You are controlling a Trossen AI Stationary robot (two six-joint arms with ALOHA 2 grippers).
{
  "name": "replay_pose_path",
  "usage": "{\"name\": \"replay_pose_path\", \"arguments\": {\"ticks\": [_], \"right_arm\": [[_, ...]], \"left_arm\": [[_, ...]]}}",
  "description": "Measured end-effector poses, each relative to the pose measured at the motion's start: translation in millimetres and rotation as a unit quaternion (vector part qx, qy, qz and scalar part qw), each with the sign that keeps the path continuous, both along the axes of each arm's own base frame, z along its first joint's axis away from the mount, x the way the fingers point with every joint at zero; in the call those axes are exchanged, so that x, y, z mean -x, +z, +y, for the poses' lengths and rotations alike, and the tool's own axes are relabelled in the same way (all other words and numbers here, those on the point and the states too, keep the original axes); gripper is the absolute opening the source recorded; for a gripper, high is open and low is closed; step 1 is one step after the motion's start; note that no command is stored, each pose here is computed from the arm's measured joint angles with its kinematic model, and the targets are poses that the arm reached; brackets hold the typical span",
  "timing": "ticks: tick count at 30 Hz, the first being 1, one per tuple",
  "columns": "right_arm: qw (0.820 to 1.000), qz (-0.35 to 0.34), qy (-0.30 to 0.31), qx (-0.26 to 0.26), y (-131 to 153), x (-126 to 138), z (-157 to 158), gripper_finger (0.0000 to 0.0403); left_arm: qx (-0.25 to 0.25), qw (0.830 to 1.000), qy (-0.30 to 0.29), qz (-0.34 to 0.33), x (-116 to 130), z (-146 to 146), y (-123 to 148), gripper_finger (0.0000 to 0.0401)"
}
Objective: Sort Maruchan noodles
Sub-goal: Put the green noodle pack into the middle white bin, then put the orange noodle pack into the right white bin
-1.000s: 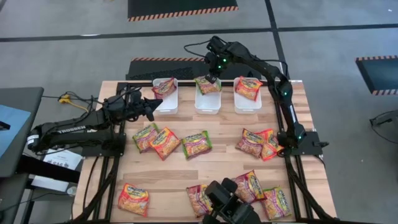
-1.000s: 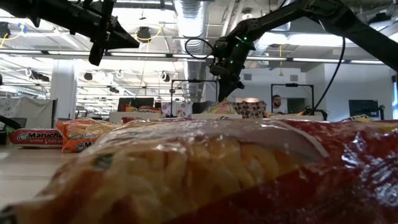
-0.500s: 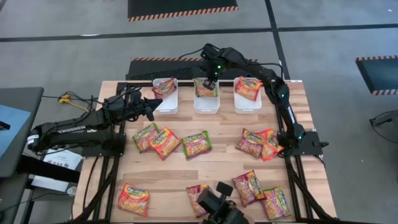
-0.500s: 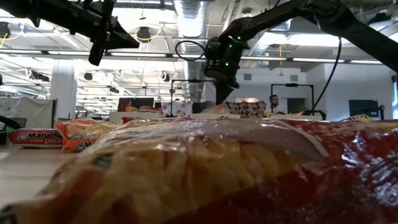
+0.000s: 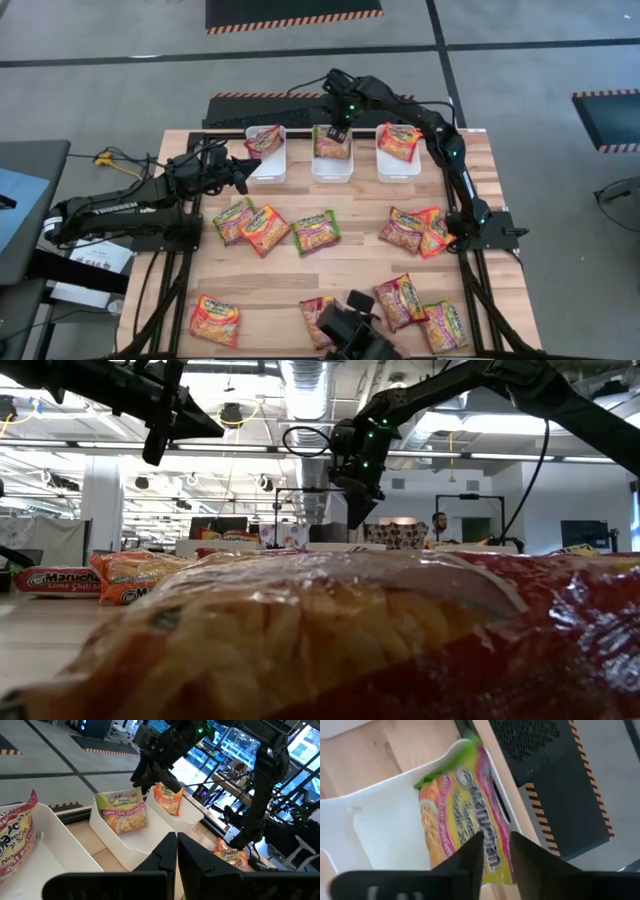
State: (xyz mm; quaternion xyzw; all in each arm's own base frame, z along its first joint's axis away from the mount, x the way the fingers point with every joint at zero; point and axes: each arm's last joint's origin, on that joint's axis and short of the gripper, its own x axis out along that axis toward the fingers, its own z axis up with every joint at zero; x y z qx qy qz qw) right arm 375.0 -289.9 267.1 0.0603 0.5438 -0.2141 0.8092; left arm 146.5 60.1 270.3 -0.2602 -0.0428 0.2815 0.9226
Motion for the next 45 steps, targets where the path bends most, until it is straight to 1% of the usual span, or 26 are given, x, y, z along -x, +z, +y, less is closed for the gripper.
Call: {"name": "replay_pose_path", "arguments": {"ticks": [5, 10, 16, 19, 24, 27, 31, 35, 39, 42, 45], "right_arm": [[1.000, -0.004, -0.004, 0.006, 4, 3, -2, 0.0179], [1.000, 0.012, -0.021, -0.010, 7, 12, -4, 0.0205], [0.998, 0.024, -0.019, -0.048, 17, 12, 10, 0.0204], [0.997, 0.047, -0.011, -0.065, 20, 13, 20, 0.0200], [0.993, 0.076, -0.005, -0.087, 34, 16, 36, 0.0196], [0.993, 0.074, -0.010, -0.089, 46, 19, 44, 0.0196], [0.991, 0.082, -0.023, -0.102, 61, 30, 54, 0.0195], [0.991, 0.055, -0.058, -0.109, 77, 34, 65, 0.0195], [0.991, 0.015, -0.063, -0.116, 101, 41, 86, 0.0195], [0.990, -0.009, -0.080, -0.118, 116, 43, 104, 0.0195], [0.988, -0.039, -0.085, -0.119, 136, 49, 127, 0.0195]], "left_arm": [[0.000, 1.000, 0.000, 0.000, 0, 0, 0, 0.0000], [0.000, 1.000, 0.000, 0.000, 0, 0, 0, 0.0000], [0.000, 1.000, 0.000, 0.000, 0, 0, 0, 0.0000], [0.000, 1.000, 0.000, 0.000, 0, 0, 0, 0.0000], [-0.009, 1.000, -0.005, 0.005, 0, 0, 0, 0.0000], [-0.013, 1.000, -0.005, 0.003, 0, 0, 1, 0.0000], [-0.010, 1.000, -0.010, 0.000, 0, 0, 1, 0.0000], [-0.013, 0.999, -0.038, -0.008, 1, -3, 3, 0.0000], [-0.039, 0.998, -0.051, -0.002, 4, -5, 6, 0.0000], [-0.047, 0.997, -0.059, -0.006, 7, -6, 8, 0.0000], [-0.046, 0.995, -0.082, -0.017, 10, -9, 10, 0.0000]]}}
